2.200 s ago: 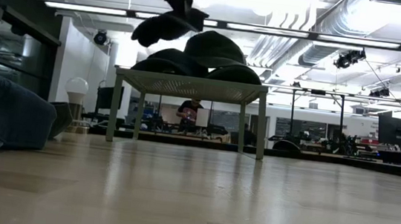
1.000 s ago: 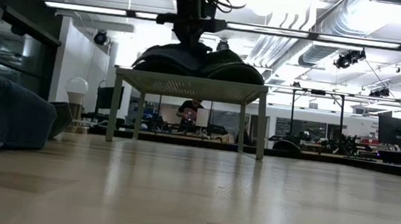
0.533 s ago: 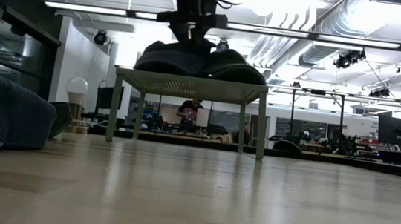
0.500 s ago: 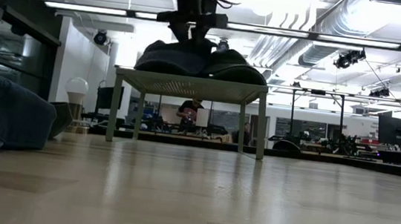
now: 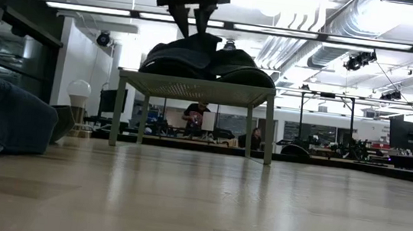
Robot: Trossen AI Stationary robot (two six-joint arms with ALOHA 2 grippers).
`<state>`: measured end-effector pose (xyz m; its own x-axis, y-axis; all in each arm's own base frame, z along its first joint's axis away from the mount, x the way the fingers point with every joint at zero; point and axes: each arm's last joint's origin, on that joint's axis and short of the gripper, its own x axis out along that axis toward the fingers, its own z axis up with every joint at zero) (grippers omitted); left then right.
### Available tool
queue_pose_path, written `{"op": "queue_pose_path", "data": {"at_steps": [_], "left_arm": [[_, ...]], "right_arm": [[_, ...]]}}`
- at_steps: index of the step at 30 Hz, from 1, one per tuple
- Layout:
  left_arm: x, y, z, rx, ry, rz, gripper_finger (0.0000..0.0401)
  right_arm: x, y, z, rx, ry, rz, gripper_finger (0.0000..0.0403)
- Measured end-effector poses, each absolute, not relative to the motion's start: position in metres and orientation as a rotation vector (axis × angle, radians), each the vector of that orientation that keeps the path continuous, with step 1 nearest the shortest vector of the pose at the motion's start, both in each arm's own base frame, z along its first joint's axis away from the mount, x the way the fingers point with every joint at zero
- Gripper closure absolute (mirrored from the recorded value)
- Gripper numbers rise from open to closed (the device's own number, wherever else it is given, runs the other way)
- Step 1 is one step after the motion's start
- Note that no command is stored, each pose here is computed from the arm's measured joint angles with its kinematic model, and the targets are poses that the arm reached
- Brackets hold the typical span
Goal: Pick & Place hat
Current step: Stack the top blue cap on the blue cap on the shelf, then stack the gray cap on the stacked gray cap on the shelf
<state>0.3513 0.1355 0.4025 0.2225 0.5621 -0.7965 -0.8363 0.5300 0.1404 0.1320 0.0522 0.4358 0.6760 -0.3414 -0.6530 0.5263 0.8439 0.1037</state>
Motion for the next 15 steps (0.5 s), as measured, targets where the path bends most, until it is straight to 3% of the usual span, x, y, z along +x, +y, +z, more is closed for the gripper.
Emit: {"op": "queue_pose_path", "data": {"at_steps": [6,15], "left_arm": [[0.345,0.131,0.414,-0.402,0.888,0.949,0.0179],[0.345,0.078,0.441,-0.367,0.748,0.822,0.0179]], "right_arm": [[0.132,0.052,0.436,0.297,0.67,-0.494,0.0274],[0.129,0.054,0.433,0.236,0.752,-0.424,0.0274]]}}
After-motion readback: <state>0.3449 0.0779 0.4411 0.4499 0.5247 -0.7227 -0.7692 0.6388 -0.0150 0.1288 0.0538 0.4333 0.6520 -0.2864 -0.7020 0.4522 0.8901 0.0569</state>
